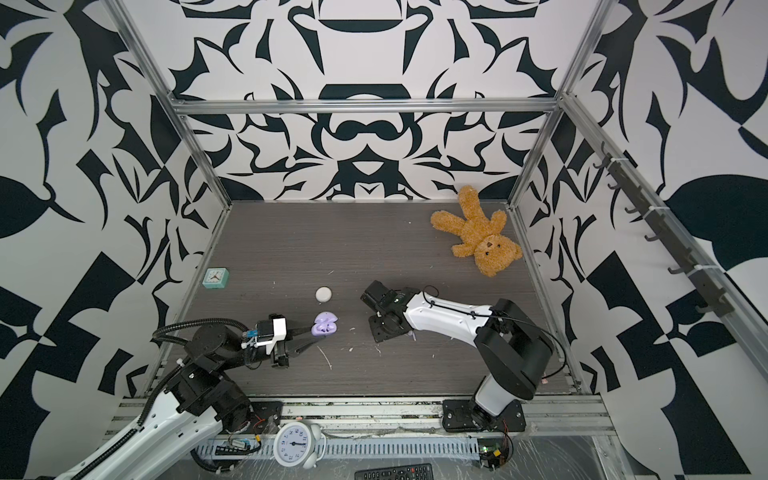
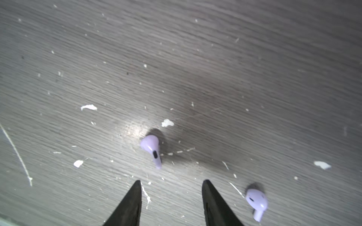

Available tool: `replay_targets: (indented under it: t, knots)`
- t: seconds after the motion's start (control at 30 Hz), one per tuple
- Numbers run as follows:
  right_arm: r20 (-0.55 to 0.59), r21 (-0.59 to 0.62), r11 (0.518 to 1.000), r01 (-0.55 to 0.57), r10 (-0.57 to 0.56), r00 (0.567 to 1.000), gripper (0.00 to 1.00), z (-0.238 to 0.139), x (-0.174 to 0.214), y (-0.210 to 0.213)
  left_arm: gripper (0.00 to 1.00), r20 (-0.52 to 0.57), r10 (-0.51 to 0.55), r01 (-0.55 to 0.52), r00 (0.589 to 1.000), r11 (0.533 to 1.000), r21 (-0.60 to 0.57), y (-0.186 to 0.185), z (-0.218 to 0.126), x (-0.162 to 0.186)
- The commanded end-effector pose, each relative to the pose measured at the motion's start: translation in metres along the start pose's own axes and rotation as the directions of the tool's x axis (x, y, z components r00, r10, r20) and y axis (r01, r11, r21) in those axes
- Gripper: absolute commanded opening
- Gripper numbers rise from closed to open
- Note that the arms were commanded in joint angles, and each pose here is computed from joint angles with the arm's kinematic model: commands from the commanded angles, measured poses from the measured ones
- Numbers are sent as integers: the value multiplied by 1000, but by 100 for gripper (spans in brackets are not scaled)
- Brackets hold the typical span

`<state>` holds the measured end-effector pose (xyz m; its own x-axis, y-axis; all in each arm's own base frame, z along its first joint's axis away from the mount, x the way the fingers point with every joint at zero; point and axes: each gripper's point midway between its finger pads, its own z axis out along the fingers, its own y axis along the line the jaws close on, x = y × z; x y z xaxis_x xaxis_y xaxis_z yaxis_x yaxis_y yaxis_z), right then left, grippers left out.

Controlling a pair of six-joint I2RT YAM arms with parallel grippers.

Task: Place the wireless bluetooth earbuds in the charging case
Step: 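Lower the right gripper onto a lilac earbud and close it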

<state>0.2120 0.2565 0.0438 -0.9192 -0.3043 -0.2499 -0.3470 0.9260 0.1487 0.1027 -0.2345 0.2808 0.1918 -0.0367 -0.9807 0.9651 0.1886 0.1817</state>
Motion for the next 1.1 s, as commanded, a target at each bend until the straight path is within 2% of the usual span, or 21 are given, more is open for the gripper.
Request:
replay_targets:
  t: [0.0,0.5,1.07]
  knots:
    - [57,-48,998,31,-28,998,48,-8,-20,15,0,9,17,-17,1000,1000,12,-3,-1,0]
    - [33,-39,997,60,-59,998,35,10,-26,20,0,8,20,-21,1000,1000,15,-4,0,0]
    - [0,-22,998,53,-53,999,25,23,-22,17,0,6,21,-21,1000,1000,17,-4,-1,0]
